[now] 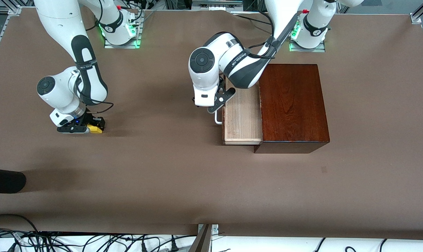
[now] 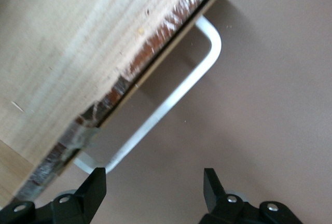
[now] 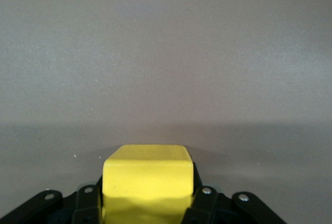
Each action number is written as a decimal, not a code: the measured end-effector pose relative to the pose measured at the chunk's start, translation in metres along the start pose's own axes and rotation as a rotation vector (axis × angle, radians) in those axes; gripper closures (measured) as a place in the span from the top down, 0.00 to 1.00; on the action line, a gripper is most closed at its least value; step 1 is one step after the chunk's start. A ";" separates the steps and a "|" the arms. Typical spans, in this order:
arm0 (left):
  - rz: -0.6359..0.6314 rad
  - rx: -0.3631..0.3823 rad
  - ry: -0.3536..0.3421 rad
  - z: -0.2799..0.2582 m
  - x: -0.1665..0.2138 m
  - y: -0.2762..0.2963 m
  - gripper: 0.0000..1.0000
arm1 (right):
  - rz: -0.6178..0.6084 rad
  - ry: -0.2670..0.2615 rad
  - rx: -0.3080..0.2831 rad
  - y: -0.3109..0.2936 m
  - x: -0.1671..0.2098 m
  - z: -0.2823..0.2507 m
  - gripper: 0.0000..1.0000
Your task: Open drawer, take yellow block, close drawer
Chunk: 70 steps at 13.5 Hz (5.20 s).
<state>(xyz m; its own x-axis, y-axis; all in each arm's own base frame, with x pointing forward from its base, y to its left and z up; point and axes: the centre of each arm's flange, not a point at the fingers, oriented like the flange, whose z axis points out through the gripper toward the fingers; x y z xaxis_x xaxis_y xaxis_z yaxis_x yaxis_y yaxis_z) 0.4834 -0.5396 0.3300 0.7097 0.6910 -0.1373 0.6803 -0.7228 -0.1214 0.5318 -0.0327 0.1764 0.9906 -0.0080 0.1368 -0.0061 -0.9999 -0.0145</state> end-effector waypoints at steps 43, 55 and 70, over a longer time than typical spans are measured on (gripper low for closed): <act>0.171 -0.108 0.018 -0.147 0.144 -0.097 0.67 | -0.045 -0.098 0.001 -0.022 0.085 -0.361 1.00; 0.762 -0.037 0.076 -0.263 0.317 -0.294 1.00 | 0.086 -0.131 -0.045 -0.024 0.089 -0.397 1.00; 0.839 -0.038 0.113 -0.274 0.341 -0.316 1.00 | 0.111 -0.134 -0.047 -0.014 0.089 -0.396 1.00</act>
<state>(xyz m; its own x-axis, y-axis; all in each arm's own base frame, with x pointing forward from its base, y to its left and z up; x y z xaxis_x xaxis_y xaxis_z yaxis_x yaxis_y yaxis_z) 0.5603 -0.0735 0.5905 0.9947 -0.0766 -0.0679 -0.0761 -0.9970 0.0104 0.5655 -0.0250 0.5810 0.9928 -0.1200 0.0032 -0.1200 -0.9925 0.0245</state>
